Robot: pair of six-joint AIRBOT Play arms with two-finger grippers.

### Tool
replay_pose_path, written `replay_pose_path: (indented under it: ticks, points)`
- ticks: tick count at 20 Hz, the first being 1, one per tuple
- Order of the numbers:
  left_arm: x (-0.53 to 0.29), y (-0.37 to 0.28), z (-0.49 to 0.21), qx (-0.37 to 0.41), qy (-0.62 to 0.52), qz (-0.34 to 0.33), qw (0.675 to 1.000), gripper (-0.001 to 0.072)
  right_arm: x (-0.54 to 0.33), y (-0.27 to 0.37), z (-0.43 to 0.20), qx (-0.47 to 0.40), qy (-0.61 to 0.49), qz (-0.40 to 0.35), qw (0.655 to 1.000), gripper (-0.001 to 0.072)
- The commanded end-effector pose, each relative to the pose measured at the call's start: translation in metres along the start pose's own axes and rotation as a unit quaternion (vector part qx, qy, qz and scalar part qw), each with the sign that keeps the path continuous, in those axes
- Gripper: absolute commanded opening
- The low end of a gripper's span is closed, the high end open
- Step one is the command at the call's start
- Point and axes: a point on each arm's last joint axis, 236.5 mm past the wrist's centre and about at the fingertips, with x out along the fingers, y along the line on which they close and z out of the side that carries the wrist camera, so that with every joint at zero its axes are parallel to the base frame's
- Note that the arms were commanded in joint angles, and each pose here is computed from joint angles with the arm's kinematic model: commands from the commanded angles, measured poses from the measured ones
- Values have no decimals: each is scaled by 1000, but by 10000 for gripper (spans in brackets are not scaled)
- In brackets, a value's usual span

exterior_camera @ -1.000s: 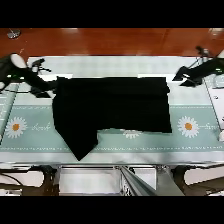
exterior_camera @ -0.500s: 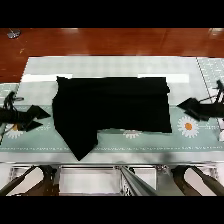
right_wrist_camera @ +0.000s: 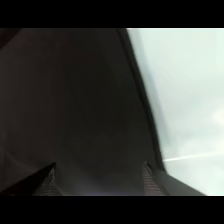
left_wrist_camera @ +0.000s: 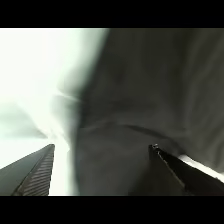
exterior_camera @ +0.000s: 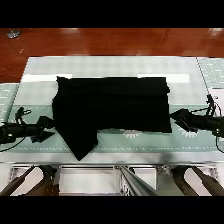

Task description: Fold the shirts.

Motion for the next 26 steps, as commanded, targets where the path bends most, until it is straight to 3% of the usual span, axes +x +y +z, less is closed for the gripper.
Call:
replay_pose_path:
  ticks: [1,5,6,7,12,19,20,21,22,26]
  points:
    - [23,-6,-18,27,18,-3,999,698,1,4,-1,10,0,10,1000,615]
    - [44,-25,-46,89,61,2,994,689,-18,-17,29,30,-45,-37,998,615]
    - [45,-27,-51,108,70,2,992,451,-29,-32,38,37,-56,-68,995,615]
    - [43,-30,-52,116,74,-3,990,16,-38,-47,36,54,-48,-97,993,615]
    - [30,-54,-33,149,56,-16,987,25,-11,-57,-37,69,98,-116,986,615]
    - [26,-61,-26,157,46,-19,986,25,46,-20,-40,58,138,-69,986,614]
    - [26,-62,-25,158,44,-19,986,26,50,-13,-34,50,136,-65,987,573]
    - [24,-65,-21,162,40,-20,986,25,51,-7,-28,34,135,-63,988,336]
    - [19,-71,-15,167,31,-23,985,26,51,1,-21,13,132,-58,989,36]
    - [-23,-115,47,202,-64,-40,976,25,30,35,39,-50,69,-49,995,26]
